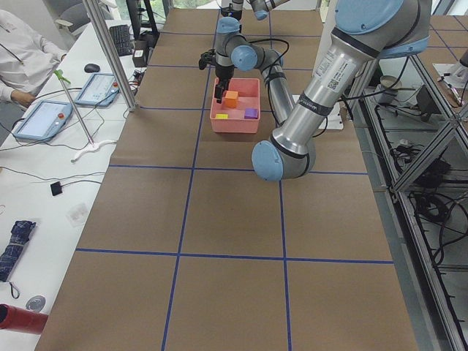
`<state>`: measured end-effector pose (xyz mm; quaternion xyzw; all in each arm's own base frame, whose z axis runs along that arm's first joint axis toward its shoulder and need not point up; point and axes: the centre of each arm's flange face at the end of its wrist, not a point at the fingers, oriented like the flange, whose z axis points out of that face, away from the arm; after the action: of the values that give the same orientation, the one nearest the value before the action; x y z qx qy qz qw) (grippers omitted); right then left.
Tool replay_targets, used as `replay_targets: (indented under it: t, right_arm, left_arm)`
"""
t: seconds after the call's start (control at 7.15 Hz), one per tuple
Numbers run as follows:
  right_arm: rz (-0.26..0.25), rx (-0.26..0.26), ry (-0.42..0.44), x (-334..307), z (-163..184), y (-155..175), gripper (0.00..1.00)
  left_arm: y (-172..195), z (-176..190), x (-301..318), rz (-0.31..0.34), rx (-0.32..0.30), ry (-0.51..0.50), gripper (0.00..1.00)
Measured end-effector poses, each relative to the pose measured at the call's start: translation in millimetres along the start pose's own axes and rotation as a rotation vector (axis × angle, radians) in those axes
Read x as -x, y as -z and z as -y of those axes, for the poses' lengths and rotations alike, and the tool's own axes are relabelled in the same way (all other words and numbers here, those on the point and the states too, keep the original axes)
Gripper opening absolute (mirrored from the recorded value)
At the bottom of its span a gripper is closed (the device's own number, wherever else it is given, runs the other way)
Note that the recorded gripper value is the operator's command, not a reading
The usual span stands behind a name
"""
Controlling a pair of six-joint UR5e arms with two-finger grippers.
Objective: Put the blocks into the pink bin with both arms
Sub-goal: 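Grasp the light pink cube with the right gripper while the left arm withdraws, then carry the light pink cube into the pink bin and release it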
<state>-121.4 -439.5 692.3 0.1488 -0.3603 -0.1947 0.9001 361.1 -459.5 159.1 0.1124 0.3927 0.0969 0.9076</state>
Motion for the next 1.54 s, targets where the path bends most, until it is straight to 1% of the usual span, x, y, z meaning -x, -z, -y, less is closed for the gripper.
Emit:
replay_targets:
  t: [0.28,0.42,0.56,0.7,0.84,0.98,1.12,1.26,1.4,1.54]
  right_arm:
    - [-0.007,-0.001,0.006,3.8,4.6,-1.9,0.0]
    - [0.002,-0.021,-0.003,12.2,17.7,5.4,0.0]
    - [0.018,-0.052,-0.043,25.1,41.0,15.4,0.0]
    - [0.038,-0.079,-0.101,41.4,70.2,27.7,0.0]
    - [0.055,-0.095,-0.163,66.8,104.2,48.4,0.0]
    - [0.068,-0.092,-0.225,104.5,139.4,80.4,0.0]
    - [0.076,-0.077,-0.287,150.4,172.4,120.8,0.0]
    - [0.088,-0.061,-0.35,203.4,203.8,157.7,0.0]
    - [0.101,-0.051,-0.418,261.2,233.6,181.0,0.0]
    - [0.106,-0.049,-0.491,325.4,260.1,191.9,0.0]
  left_arm:
    - [-1.5,-3.0,3.7,0.001,0.003,-0.01,1.0]
    - [1.6,-6.8,16.1,0.005,-0.001,-0.034,1.0]
    - [6.6,-8.8,42.1,0.022,-0.009,-0.074,1.0]
    - [10.5,-9.2,78.5,0.053,-0.014,-0.112,1.0]
    - [13.5,-9.4,119.2,0.089,-0.018,-0.139,1.0]
    - [16.9,-11.6,165.2,0.123,-0.024,-0.164,1.0]
    - [22.5,-15.4,212.4,0.138,-0.024,-0.191,1.0]
    - [30.0,-20.5,258.5,0.14,-0.011,-0.223,1.0]
    - [37.7,-27.6,305.1,0.148,0.005,-0.251,1.0]
    - [45.1,-38.8,347.7,0.153,0.021,-0.25,1.0]
